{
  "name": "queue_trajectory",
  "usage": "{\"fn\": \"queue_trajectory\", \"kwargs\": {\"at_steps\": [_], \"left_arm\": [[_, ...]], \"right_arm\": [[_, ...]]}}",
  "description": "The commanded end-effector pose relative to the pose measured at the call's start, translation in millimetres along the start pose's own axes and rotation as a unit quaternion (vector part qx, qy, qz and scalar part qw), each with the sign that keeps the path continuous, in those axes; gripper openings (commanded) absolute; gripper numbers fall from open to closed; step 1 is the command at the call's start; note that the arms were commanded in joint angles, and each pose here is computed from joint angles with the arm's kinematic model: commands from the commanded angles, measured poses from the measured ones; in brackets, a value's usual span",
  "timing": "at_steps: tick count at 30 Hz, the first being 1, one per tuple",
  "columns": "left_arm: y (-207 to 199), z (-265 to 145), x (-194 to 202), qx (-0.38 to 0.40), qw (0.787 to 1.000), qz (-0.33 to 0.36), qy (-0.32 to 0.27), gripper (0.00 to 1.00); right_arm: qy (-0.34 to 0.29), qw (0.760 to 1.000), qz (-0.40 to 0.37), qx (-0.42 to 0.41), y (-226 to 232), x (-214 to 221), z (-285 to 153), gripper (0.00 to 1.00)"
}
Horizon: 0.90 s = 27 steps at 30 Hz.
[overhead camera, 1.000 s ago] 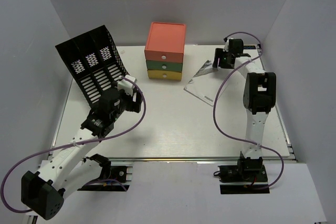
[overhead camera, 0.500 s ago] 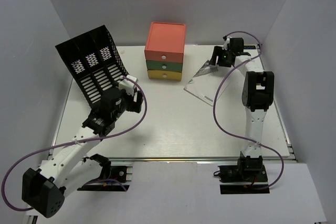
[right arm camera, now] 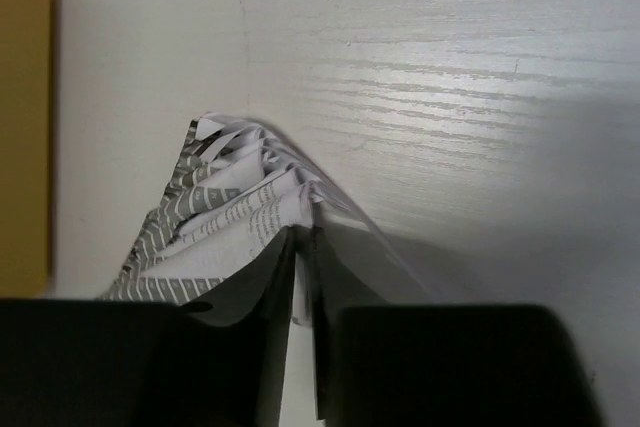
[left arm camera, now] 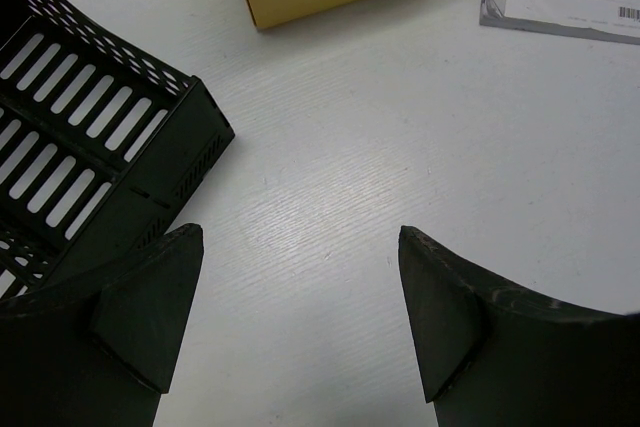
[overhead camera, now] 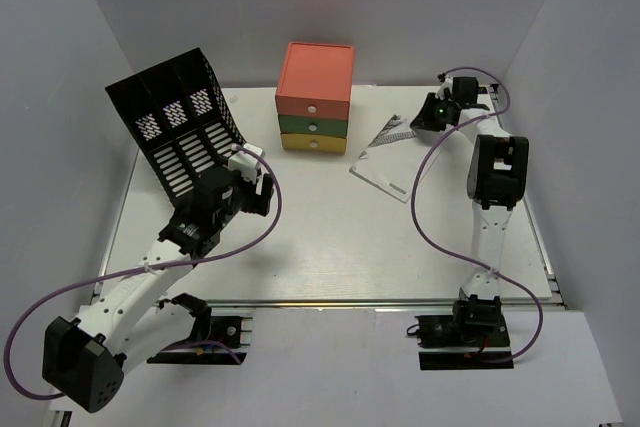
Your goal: Organize the desk
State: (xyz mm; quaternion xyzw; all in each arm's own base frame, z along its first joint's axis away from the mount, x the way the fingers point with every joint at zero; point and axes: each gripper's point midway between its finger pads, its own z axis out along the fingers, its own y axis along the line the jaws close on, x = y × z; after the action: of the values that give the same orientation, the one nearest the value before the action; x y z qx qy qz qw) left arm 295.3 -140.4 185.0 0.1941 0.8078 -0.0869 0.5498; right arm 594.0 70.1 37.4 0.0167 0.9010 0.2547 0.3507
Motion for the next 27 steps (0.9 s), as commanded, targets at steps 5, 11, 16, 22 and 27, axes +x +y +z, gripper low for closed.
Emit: {"fn": "queue_trajectory", "kwargs": {"at_steps": [5,11,16,22,27], "left_arm": [[-3,0,-1,0.006,1.0,0.002,-0.006,0.89],[-8,-1,-2,0.024,1.0,0.004,-0.012,0.88],[-16,-1,-4,0.046,0.999,0.007,-0.017,0.89],[-39,2,0,0.109,0.994,0.006,-0.012,0.87],[-69,6,4,0.19,0.982,-0.005,-0.002,0.84]], "right_arm": [[0.012,0.999,0.027,-0.03,5,7,-7,0.0],[0.002,0.997,0.049,-0.064,12,-1,-34,0.0],[0.027,0.993,0.059,-0.094,22,21,-57,0.0],[0.049,0.991,0.042,-0.113,38,50,-99,0.0],[0.086,0.986,0.02,-0.14,58,79,-132,0.0]]}}
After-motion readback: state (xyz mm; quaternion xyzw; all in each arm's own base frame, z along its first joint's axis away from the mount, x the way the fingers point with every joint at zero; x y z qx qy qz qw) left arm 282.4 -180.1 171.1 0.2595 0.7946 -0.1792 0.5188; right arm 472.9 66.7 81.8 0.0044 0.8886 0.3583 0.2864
